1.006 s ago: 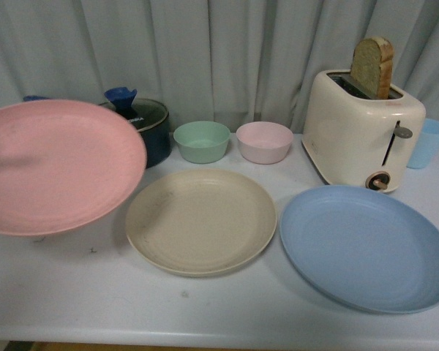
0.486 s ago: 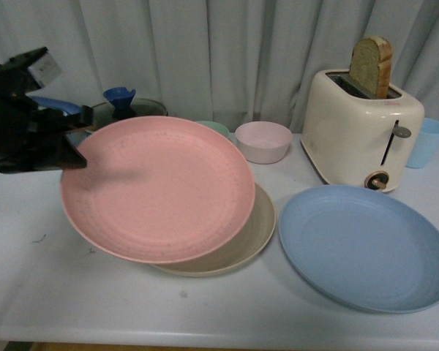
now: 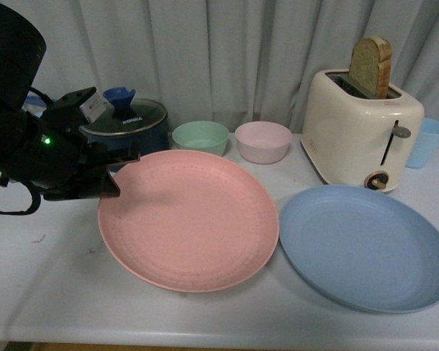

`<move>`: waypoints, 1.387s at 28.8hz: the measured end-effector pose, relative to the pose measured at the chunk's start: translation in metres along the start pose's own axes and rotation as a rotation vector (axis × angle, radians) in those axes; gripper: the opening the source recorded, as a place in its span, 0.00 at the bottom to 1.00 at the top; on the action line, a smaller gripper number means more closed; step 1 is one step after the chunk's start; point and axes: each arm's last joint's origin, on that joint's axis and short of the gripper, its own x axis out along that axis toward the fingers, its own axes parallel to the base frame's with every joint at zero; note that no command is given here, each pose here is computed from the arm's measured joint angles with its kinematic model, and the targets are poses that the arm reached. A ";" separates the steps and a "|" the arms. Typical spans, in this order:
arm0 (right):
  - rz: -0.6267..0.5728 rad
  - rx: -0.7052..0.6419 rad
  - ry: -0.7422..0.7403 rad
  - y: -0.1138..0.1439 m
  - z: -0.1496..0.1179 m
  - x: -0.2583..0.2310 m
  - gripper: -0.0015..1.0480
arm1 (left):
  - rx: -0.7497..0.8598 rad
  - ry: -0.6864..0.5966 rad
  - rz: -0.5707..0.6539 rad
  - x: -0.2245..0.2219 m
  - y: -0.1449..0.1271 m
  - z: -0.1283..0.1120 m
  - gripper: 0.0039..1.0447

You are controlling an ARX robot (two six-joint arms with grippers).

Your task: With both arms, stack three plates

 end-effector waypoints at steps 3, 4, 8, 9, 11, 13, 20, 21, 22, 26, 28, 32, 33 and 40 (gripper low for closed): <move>0.000 0.000 0.000 0.000 0.000 0.000 0.94 | -0.004 -0.008 0.010 0.003 0.000 0.003 0.02; 0.000 0.000 0.000 0.000 0.000 0.000 0.94 | -0.008 -0.009 0.013 0.005 0.000 0.005 0.02; 0.000 0.000 0.000 0.000 0.000 0.000 0.94 | -0.012 -0.018 0.014 0.007 -0.001 0.010 0.02; 0.000 0.000 0.000 0.000 0.000 0.000 0.94 | -0.015 -0.024 0.014 0.008 -0.002 0.012 0.02; 0.000 0.000 0.000 0.000 0.000 0.000 0.94 | -0.017 -0.028 0.017 0.009 -0.002 0.015 0.02; 0.000 0.000 0.000 0.000 0.000 0.000 0.94 | -0.017 -0.034 0.020 0.011 -0.003 0.018 0.02; 0.000 0.000 0.000 0.000 0.000 0.000 0.94 | -0.018 -0.031 0.028 0.021 -0.007 0.023 0.02; 0.000 0.000 0.000 0.000 0.000 0.000 0.94 | -0.017 -0.028 0.030 0.024 -0.007 0.023 0.02; 0.000 0.000 0.000 0.000 0.000 0.000 0.94 | -0.017 -0.020 0.036 0.028 -0.007 0.022 0.02; 0.000 0.000 0.000 0.000 0.000 0.000 0.94 | -0.024 0.004 0.057 0.043 -0.005 0.014 0.07; 0.000 0.000 0.000 0.000 0.000 0.000 0.94 | -0.014 -0.010 0.057 0.041 -0.006 0.014 0.28; 0.000 0.000 0.000 0.000 0.000 0.000 0.94 | 0.048 -0.127 0.022 0.001 -0.013 0.013 0.56; 0.000 0.000 0.000 0.000 0.000 0.000 0.94 | 0.072 -0.174 0.017 -0.008 -0.016 0.015 0.60; 0.000 0.000 0.001 0.000 0.000 0.000 0.94 | 0.263 -0.620 0.005 -0.098 -0.039 0.011 0.81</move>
